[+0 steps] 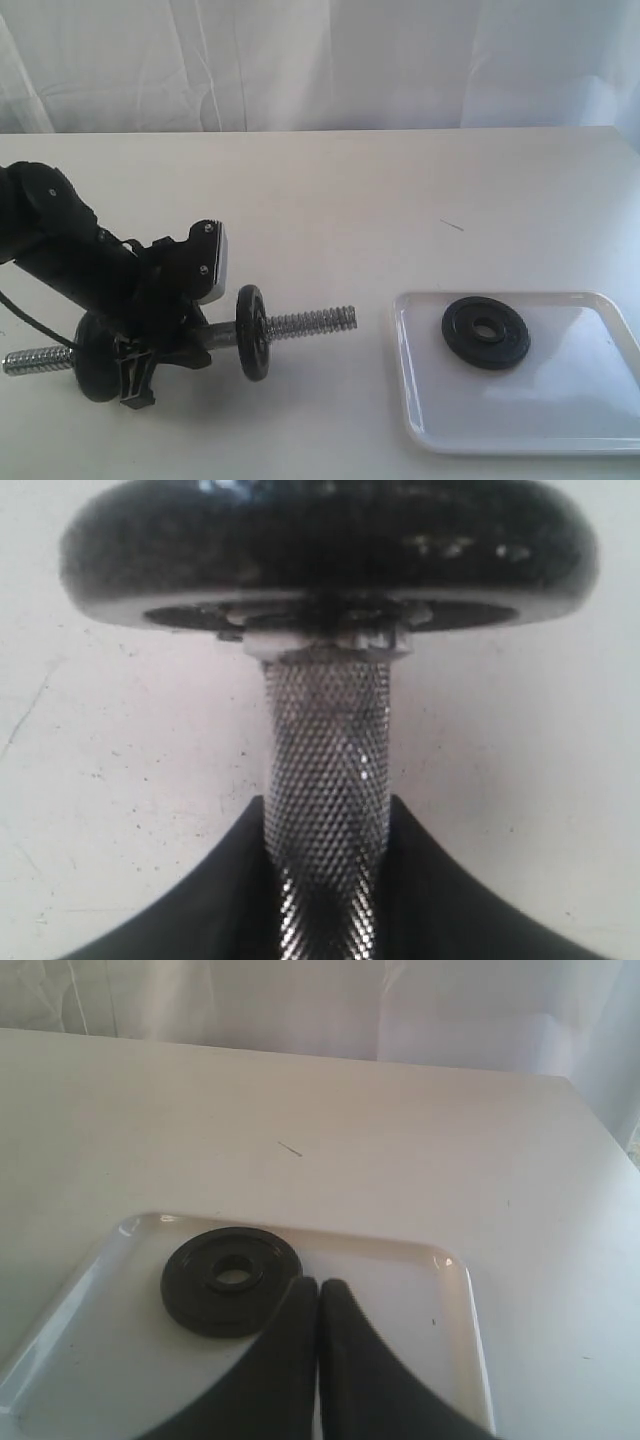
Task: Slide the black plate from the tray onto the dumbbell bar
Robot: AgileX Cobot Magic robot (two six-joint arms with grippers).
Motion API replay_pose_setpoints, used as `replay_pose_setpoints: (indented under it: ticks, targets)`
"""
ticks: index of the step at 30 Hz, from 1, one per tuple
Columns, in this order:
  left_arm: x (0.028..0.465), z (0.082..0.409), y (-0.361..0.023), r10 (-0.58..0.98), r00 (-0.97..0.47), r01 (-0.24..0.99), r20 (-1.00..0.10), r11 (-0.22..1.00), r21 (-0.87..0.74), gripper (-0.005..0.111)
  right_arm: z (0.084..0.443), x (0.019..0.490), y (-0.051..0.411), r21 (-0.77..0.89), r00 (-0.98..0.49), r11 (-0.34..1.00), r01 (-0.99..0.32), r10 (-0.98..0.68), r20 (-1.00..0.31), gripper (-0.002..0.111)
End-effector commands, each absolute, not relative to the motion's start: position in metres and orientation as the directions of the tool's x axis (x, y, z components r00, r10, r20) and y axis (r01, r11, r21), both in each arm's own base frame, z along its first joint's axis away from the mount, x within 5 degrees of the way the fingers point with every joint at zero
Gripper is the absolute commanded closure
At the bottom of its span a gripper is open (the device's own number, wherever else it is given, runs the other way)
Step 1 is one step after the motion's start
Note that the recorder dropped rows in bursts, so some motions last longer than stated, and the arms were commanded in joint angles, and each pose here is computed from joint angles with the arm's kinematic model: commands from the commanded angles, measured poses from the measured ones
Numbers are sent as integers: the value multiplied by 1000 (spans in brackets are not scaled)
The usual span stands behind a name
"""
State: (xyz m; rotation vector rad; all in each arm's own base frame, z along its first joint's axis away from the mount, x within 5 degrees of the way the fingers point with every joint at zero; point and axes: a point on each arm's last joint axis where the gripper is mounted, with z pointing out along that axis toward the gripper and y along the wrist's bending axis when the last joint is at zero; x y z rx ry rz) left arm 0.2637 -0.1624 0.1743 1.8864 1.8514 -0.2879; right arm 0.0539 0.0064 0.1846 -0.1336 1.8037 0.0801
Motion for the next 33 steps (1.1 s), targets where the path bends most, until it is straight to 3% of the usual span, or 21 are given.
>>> replay_pose_setpoints:
  ticks: [1, 16, 21, 33]
  targets:
    - [262, 210, -167, 818, 38, 965, -574, 118, 232, 107, 185, 54, 7, -18, -219, 990, -137, -48, -975, 108]
    - [262, 210, -167, 818, 38, 964, -574, 121, 236, 107, 190, 55, 7, 31, -169, 991, -131, 8, -986, 108]
    - [262, 210, -167, 818, 38, 964, -574, 121, 236, 107, 210, 56, 8, 193, 25, 969, -157, 199, -980, 108]
    - [262, 210, -167, 818, 38, 964, -574, 121, 236, 107, 254, 41, 9, 129, 495, 957, -261, 248, -833, 108]
